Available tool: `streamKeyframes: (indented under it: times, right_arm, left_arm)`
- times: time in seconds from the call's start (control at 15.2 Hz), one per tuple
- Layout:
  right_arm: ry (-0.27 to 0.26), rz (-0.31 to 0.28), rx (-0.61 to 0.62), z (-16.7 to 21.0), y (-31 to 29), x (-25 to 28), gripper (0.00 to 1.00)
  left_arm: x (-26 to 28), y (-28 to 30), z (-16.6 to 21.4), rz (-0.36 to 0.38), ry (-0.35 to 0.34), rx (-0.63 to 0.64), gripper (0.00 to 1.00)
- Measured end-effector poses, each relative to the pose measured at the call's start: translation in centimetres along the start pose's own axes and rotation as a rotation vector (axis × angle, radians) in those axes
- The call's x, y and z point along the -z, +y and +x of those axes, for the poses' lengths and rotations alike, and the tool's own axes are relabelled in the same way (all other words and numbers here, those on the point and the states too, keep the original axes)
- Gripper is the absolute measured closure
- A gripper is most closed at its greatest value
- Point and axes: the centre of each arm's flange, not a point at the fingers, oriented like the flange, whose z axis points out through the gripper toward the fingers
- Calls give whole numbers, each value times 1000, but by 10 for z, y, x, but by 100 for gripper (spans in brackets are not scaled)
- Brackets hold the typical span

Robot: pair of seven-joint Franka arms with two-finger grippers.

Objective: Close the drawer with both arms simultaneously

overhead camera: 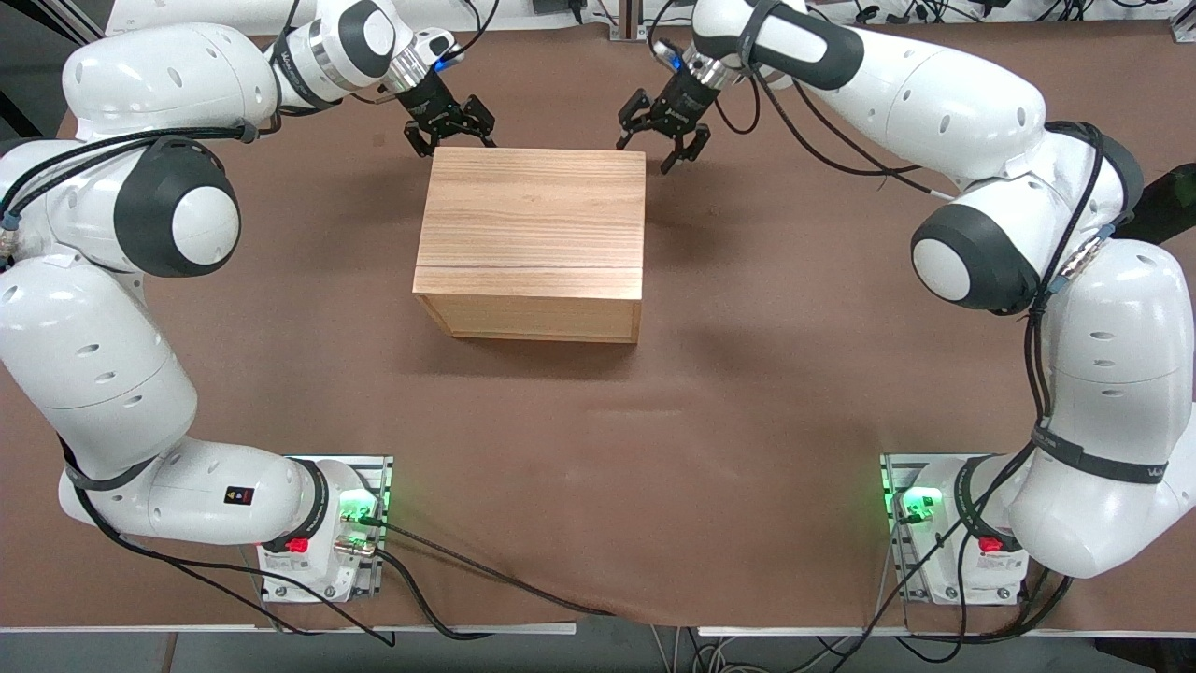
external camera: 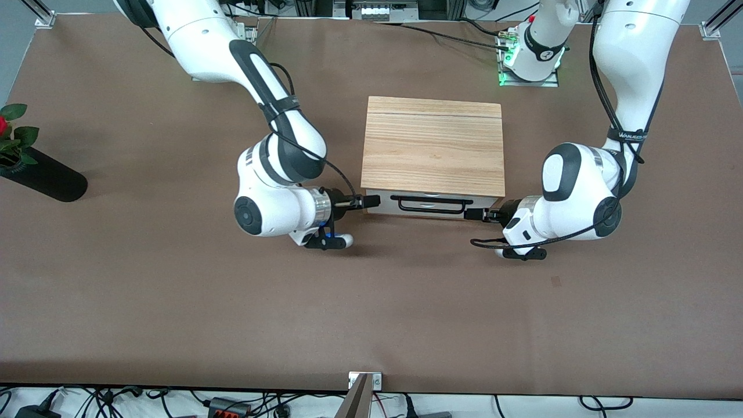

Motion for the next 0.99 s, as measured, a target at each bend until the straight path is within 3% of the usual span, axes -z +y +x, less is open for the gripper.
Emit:
streamKeyframes:
  times: [0.33, 0.53, 0.86, 0.99]
  right_arm:
    - [26, 18, 7, 4, -3, 21, 0]
    - [39, -2, 7, 7, 2, 25, 0]
    - [155, -223, 36, 21, 33, 78, 0]
    - [160, -299, 31, 13, 41, 115, 0]
  left_arm:
    - [51, 5, 6, 4, 10, -24, 0]
    - [100, -7, 0, 152, -37, -63, 0]
    - [170, -34, -31, 390, -98, -44, 0]
    - [198, -38, -47, 482, -93, -35, 0]
